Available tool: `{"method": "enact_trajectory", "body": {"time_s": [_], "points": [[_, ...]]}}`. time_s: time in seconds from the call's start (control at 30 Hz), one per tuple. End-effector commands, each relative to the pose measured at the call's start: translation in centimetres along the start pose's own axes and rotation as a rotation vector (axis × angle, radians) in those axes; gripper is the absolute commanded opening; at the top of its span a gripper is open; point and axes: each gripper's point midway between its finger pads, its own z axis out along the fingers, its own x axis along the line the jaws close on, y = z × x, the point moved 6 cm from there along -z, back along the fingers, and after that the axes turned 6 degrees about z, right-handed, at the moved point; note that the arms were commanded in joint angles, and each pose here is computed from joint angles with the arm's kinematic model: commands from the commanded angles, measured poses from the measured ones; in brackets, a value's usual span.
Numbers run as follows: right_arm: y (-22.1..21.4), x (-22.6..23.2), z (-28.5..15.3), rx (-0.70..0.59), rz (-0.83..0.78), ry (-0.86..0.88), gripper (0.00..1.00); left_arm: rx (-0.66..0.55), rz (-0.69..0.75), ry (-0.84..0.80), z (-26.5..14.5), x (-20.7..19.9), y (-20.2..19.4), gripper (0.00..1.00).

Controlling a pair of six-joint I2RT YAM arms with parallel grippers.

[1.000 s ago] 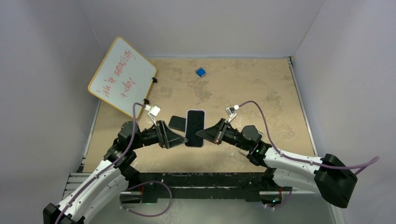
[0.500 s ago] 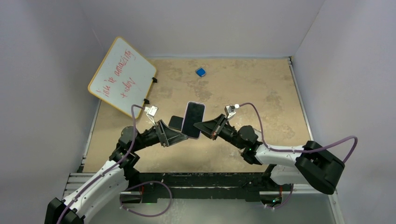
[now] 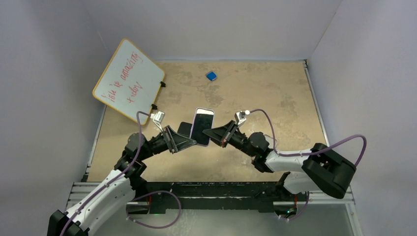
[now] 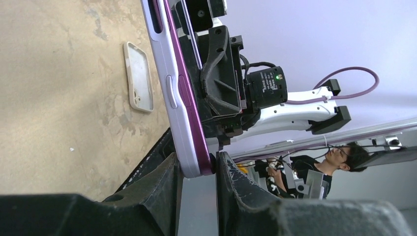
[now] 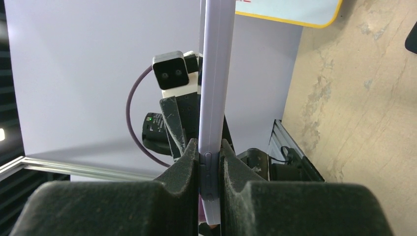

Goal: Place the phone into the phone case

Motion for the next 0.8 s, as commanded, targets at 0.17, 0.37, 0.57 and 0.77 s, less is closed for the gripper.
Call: {"method": "enact_trajectory", "body": {"time_s": [0.17, 0.37, 0.57, 0.77], "points": [[-1.2, 2.0, 0.3, 0.087, 0.016, 0.156, 0.35, -0.057, 0.061, 0.072, 0.0, -0.7, 1.5, 0.0], [-1.0, 1.7, 0.4, 0.069, 0.016, 0.138, 0.17, -0.015, 0.07, 0.144, -0.1, -0.4, 1.4, 0.0], [-0.6, 3.1, 0.3, 0.025, 0.055, 0.19, 0.08, -0.063, 0.083, 0.144, -0.5, -1.2, 2.0, 0.46], [-1.2, 4.4, 1.2, 0.029, 0.087, 0.216, 0.09, -0.153, 0.076, 0.056, -0.1, -2.2, 3.0, 0.55]]}}
